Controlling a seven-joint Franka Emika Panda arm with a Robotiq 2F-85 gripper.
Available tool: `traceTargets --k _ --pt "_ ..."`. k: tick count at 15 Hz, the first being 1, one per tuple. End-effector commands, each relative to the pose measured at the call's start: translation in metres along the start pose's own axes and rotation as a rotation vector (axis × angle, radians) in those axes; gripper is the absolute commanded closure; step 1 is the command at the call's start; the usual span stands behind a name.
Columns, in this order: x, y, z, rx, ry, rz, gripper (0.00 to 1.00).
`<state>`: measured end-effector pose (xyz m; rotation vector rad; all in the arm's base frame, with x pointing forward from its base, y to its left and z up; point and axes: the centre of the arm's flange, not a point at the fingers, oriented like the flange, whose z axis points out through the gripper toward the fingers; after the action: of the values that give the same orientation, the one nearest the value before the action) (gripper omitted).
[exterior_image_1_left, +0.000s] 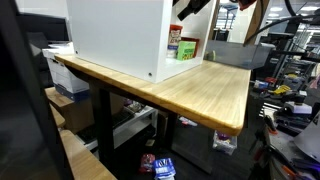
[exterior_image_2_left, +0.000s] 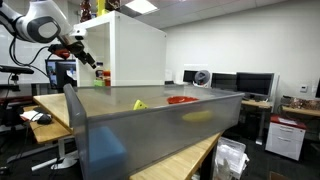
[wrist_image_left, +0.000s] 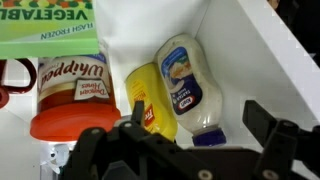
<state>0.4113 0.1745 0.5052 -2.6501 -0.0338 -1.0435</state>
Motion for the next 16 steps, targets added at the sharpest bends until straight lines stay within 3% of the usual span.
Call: traceTargets --k 1,16 --pt "0.004 0.004 0.001 0.022 0.048 0.011 0.0" --pt "0.044 -0.005 0.033 0.05 0.077 0.044 0.0"
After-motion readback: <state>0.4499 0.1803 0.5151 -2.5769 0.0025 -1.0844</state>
